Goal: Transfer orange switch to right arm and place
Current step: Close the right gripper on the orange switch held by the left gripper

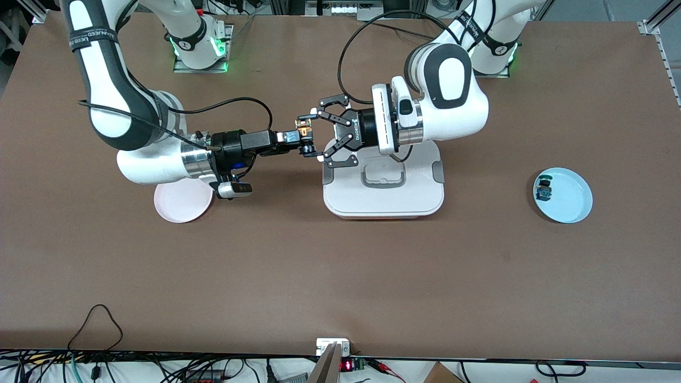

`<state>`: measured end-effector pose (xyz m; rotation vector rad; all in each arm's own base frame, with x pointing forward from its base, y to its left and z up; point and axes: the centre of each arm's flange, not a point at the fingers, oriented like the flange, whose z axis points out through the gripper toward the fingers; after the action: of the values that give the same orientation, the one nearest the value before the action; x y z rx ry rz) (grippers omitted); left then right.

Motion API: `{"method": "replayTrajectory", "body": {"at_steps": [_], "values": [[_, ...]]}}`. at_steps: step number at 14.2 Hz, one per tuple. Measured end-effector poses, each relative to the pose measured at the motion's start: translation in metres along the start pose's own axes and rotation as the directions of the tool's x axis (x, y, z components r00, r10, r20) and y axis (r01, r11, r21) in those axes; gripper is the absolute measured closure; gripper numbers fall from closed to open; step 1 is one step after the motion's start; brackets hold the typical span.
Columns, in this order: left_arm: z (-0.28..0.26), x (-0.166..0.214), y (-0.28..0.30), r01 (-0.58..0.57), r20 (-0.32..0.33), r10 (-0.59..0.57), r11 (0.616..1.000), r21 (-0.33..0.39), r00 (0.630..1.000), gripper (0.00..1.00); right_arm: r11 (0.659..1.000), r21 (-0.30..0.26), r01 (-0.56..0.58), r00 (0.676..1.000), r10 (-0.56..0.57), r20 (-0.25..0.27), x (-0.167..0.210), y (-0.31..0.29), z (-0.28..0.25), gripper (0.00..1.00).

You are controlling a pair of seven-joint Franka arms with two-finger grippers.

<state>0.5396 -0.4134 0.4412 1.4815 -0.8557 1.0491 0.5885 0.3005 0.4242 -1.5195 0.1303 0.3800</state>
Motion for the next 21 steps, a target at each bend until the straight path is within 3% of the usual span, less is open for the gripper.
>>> {"method": "replayTrajectory", "body": {"at_steps": [3,10,14,21], "values": [[0.0,0.0,0.0,0.0,0.0,0.0,1.0,0.0,1.0,0.28,1.0,-0.001,-0.001,1.0,0.001,0.002,-0.0003,0.0008,0.0019,0.09],[0.0,0.0,0.0,-0.001,0.0,0.001,1.0,0.0,1.0,0.28,1.0,-0.003,-0.012,1.0,0.012,0.001,-0.0002,0.0064,0.0013,0.14],[0.0001,-0.0013,0.0002,0.004,0.001,-0.004,1.0,0.0,1.0,0.28,1.0,0.005,-0.004,1.0,0.004,-0.001,-0.0016,0.0024,0.0004,0.58],[0.0003,-0.0009,0.0004,0.005,0.0,-0.005,1.0,0.0,1.0,0.28,1.0,0.005,0.008,1.0,-0.008,-0.002,-0.0017,0.0019,0.0002,0.58]]}}
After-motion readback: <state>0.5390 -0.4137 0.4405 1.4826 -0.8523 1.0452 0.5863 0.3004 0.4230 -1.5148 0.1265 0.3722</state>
